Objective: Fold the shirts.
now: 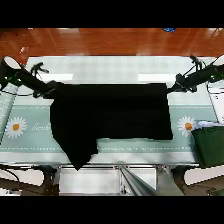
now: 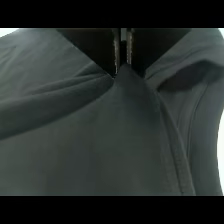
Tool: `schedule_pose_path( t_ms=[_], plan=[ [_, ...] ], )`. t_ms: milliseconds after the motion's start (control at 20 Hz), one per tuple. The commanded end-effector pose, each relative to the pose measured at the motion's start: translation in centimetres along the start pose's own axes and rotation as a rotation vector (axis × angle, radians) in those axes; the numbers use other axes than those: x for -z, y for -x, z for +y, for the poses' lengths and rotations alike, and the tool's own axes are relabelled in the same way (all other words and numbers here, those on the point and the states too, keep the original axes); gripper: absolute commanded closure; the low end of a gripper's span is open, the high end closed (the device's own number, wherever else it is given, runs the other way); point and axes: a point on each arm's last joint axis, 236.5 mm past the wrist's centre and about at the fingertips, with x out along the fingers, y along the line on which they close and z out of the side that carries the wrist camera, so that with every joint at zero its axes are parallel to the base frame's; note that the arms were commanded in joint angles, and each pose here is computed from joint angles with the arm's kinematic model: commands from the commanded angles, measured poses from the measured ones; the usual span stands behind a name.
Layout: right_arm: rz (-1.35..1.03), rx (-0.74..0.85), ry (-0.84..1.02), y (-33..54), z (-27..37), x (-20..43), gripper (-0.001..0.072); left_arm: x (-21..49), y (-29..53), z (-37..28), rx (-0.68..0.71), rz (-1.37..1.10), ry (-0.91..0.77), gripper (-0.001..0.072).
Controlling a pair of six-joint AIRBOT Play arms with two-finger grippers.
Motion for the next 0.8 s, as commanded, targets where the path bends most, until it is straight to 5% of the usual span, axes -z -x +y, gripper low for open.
schedule_pose_path(
  t_ms=[0,100,350,500,750],
  plan=[
    [0.038,-0.003,-0.016,-1.4,-0.7,1.4,0.0669,1.4,-1.8,1.0,-0.019,0.036,0.047,0.0583],
    [0.053,-0.004,-0.011,-1.3,-0.6,1.8,0.0298,2.0,-1.6,1.0,-0.021,0.064,0.065,0.0204],
    [-0.077,0.104,-0.069,6.4,-3.7,1.1,0.0296,2.2,5.2,2.7,-0.051,-0.053,0.079,0.0197],
    [-0.172,0.298,-0.194,8.2,-8.2,5.2,0.0297,8.0,6.1,5.5,-0.053,-0.072,0.159,0.0197],
    [-0.259,0.112,-0.231,3.6,-4.2,12.2,0.0297,16.7,1.8,7.5,0.086,-0.126,0.452,0.0197]
  ],
)
